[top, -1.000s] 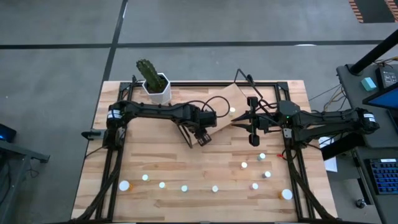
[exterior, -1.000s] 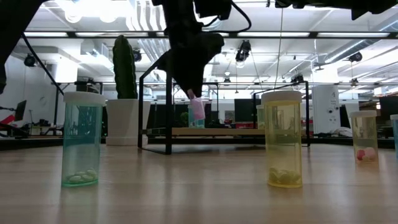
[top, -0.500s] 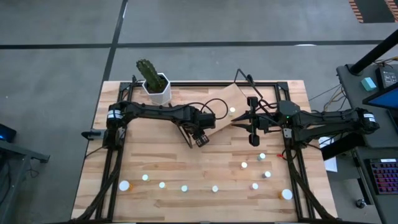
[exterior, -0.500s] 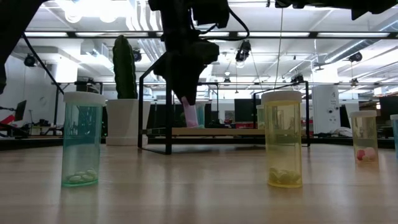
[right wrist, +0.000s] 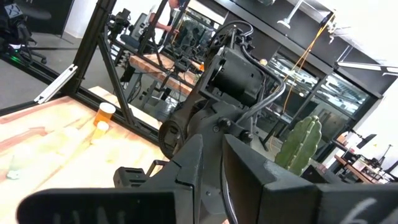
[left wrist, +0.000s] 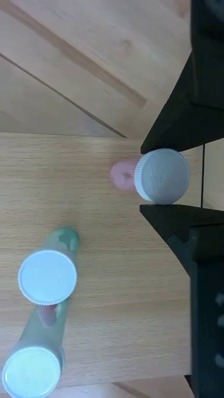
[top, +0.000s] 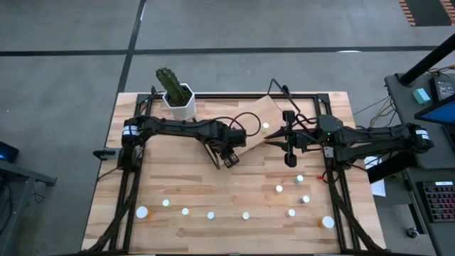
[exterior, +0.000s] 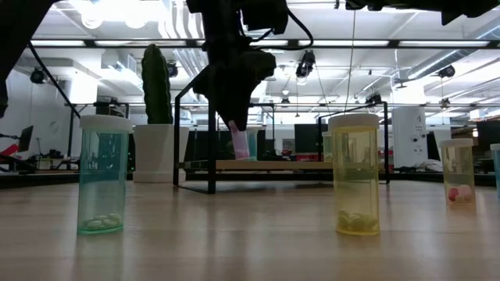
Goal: Pick and place medicine bottles onto shelf by color
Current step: Put the pink pill bottle on the shelf, then adjust the green pill bottle on the shelf
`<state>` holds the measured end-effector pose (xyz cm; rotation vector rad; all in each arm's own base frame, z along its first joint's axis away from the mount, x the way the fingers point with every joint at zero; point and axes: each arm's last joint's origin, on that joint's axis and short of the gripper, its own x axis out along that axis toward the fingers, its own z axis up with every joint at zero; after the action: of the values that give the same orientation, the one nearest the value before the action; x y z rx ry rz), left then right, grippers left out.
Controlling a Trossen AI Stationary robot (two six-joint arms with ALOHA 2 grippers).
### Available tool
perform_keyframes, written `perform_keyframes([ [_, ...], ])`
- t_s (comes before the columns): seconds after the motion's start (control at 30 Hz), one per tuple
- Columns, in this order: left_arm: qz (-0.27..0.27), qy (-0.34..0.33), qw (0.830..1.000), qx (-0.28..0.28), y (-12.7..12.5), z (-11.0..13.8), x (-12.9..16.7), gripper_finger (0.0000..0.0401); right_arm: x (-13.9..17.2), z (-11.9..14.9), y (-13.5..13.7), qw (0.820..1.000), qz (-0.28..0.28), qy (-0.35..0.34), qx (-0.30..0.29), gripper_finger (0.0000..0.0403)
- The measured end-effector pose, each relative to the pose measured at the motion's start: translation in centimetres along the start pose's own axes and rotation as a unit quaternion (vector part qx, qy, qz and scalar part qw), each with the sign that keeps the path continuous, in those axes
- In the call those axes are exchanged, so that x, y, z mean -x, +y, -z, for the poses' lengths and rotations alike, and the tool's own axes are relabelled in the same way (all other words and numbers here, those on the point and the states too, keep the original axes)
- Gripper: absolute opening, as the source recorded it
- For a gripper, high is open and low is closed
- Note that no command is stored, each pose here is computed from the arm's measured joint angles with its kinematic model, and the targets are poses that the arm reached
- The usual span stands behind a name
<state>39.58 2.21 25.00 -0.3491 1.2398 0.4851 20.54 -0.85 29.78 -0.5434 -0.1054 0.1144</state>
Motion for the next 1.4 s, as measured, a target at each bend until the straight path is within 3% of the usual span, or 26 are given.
perform_keyframes([
  [0.17, 0.003, 0.004, 1.000, -0.002, 0.0, 0.1, 0.0, 0.0124, 0.0, 0.0, 0.0, 1.000, 0.000, 0.000, 0.000, 0.0054],
  [0.63, 0.009, 0.003, 1.000, -0.001, 0.0, 0.0, 0.3, 0.0213, 0.0, 0.0, 0.0, 1.000, 0.000, 0.001, 0.000, 0.0054],
  [1.07, 0.075, -0.090, 0.990, -0.076, 0.8, 0.0, 7.9, 0.0216, 0.0, 0.5, -0.2, 0.997, 0.059, 0.054, -0.011, 0.0054],
  [1.23, 0.091, -0.165, 0.971, -0.148, 0.5, 1.3, 11.8, 0.0215, -0.2, 0.7, -0.2, 0.995, 0.062, 0.057, -0.060, 0.0051],
  [1.4, 0.114, -0.276, 0.926, -0.231, -0.3, 3.7, 15.1, 0.0215, -1.5, 1.2, -0.6, 0.980, 0.085, 0.133, -0.124, 0.0030],
])
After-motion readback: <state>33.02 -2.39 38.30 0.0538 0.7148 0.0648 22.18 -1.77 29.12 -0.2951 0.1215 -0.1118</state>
